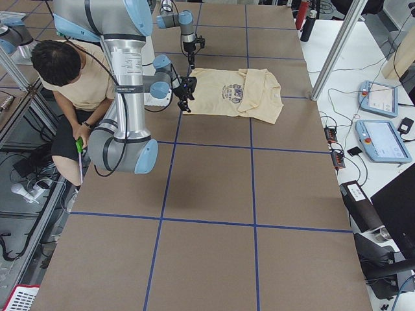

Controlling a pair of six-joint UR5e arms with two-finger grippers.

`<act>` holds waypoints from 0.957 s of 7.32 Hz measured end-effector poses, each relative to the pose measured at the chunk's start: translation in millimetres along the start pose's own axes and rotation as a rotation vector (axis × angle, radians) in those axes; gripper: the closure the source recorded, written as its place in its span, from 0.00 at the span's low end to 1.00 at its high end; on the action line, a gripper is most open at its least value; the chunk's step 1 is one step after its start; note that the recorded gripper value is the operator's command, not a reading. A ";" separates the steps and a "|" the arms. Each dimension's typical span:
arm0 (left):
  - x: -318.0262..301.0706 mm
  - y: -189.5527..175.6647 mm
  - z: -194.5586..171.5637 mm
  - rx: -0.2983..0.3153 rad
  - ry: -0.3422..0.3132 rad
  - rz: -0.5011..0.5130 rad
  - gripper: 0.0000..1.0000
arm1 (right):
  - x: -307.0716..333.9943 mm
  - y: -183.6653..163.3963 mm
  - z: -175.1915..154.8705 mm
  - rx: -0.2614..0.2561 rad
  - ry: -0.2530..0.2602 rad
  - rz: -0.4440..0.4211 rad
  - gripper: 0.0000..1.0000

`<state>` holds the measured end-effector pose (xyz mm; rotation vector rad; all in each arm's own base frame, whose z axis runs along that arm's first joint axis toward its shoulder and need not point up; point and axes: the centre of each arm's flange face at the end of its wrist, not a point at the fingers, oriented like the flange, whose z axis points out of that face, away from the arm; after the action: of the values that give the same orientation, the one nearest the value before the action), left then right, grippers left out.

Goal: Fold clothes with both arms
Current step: 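Grasp the two hem corners with the left and right grippers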

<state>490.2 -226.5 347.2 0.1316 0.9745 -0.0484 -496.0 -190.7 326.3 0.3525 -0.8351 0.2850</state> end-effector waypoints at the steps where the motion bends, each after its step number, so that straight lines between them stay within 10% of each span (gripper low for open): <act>1: 0.2 0.0 0.0 0.000 0.001 0.000 1.00 | 0.0 12.5 4.2 -0.002 0.005 -0.017 0.56; 7: 1.1 -0.1 -0.8 0.000 0.003 0.000 1.00 | -9.1 38.8 16.6 -0.018 0.014 -0.037 0.58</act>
<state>490.1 -226.4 345.8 0.1320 0.9780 -0.0483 -527.6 -163.4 337.1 0.3480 -0.8159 0.2452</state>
